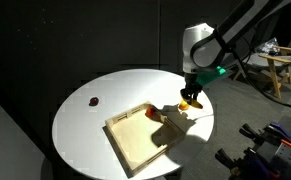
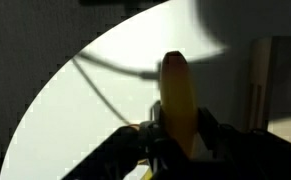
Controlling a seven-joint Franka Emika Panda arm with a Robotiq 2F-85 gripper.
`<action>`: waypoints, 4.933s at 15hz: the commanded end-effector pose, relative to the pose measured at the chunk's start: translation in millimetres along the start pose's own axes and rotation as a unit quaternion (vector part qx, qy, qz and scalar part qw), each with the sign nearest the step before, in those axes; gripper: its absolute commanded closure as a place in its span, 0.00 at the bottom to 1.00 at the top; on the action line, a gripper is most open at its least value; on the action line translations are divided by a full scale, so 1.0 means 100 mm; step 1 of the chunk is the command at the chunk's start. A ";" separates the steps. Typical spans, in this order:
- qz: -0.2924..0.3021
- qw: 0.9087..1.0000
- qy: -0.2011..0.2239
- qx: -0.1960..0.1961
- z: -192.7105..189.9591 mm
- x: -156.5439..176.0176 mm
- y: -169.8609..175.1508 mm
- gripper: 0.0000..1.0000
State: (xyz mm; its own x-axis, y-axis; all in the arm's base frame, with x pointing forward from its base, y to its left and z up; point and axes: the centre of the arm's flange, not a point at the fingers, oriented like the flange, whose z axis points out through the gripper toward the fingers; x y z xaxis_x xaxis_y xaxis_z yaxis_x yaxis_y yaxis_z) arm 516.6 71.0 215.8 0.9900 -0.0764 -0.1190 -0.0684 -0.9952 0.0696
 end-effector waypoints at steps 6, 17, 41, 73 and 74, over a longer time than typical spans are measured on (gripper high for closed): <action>-0.036 0.999 0.027 0.011 -0.35 0.04 -0.37 0.87; -0.109 0.993 0.032 0.020 -0.47 -0.10 -0.98 0.87; -0.152 0.987 0.038 0.025 -0.33 0.07 -1.76 0.87; -0.159 0.987 -0.004 0.015 0.27 0.03 -1.76 0.14; -0.158 0.987 -0.003 0.015 0.24 0.03 -1.75 0.05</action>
State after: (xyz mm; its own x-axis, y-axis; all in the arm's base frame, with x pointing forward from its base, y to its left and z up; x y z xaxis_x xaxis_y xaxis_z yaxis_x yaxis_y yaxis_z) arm 527.1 247.5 170.0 0.9601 0.2446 -0.1358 0.2468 -0.9691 -0.0010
